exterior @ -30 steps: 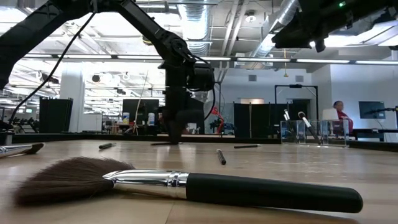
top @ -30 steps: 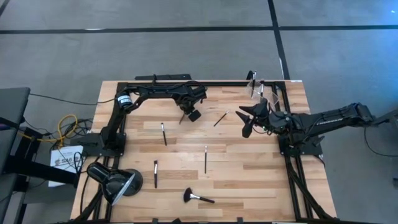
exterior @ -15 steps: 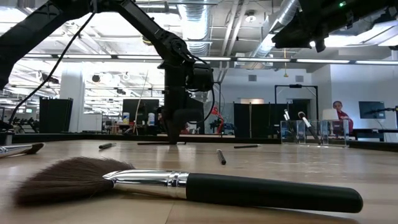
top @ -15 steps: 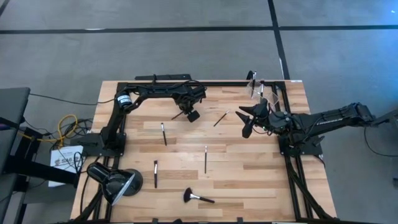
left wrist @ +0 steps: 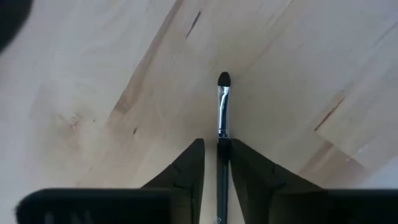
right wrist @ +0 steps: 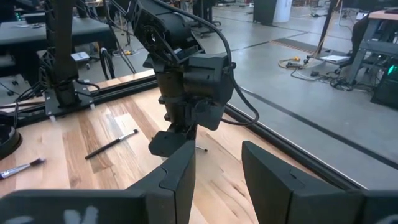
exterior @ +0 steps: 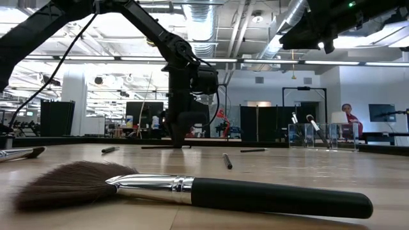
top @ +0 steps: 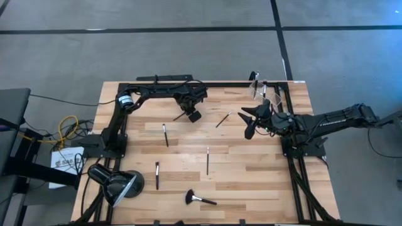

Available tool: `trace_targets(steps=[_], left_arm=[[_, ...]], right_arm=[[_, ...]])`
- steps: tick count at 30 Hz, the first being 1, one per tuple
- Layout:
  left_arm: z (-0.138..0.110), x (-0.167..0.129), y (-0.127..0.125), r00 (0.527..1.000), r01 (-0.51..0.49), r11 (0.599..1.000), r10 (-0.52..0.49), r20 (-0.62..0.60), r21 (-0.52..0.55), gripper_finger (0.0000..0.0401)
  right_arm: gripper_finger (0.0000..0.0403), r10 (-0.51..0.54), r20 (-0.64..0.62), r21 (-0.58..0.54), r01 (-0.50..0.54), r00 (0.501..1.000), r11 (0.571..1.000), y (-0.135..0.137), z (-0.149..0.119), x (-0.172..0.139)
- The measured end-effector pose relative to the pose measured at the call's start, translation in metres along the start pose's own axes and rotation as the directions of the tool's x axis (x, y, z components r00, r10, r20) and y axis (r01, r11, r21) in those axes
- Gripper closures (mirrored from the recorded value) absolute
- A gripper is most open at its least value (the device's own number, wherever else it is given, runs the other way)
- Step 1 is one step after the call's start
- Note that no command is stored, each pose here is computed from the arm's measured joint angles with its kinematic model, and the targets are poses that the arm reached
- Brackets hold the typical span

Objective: Put items in baskets/containers
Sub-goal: Put the black eyeshadow brush into the transparent organizer

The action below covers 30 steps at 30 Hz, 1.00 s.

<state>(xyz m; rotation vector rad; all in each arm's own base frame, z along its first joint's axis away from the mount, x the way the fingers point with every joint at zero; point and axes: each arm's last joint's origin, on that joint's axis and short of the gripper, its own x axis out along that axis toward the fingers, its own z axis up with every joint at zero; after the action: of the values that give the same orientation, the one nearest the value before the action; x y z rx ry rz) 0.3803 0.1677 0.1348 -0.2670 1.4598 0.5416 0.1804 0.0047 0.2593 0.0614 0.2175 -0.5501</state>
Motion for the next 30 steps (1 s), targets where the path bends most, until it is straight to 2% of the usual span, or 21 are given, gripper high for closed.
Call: trace_targets(steps=[6,11,16,22,25,30], left_arm=[[0.000,0.009,0.002,1.000,0.010,1.000,-0.010,-0.023,0.009,0.0384],[0.000,0.005,0.003,1.000,0.012,0.998,-0.012,-0.010,0.058,0.0385],[-0.002,-0.017,0.007,0.999,0.022,0.996,-0.025,0.031,0.088,0.0389],[-0.001,-0.070,0.015,0.976,0.051,0.991,-0.076,0.206,0.124,0.0389],[0.002,-0.097,0.016,0.925,0.125,0.982,-0.168,0.341,0.144,0.0388],[0.006,-0.136,0.014,0.782,0.254,0.933,-0.354,0.513,0.256,0.0389]], right_arm=[[0.0282,0.001,-0.001,-0.006,-0.001,1.000,1.000,0.000,0.000,0.000],[0.0282,0.000,-0.006,-0.023,0.000,1.000,1.000,0.000,-0.001,0.000],[0.0282,-0.010,-0.038,-0.048,0.008,0.999,0.999,-0.001,-0.004,0.000],[0.0282,-0.031,-0.056,-0.055,0.028,0.998,0.998,-0.003,-0.006,0.001],[0.0282,-0.038,-0.069,-0.066,0.034,0.997,0.997,-0.003,-0.008,0.001],[0.0282,-0.041,-0.097,-0.078,0.034,0.994,0.996,-0.004,-0.011,0.000]])
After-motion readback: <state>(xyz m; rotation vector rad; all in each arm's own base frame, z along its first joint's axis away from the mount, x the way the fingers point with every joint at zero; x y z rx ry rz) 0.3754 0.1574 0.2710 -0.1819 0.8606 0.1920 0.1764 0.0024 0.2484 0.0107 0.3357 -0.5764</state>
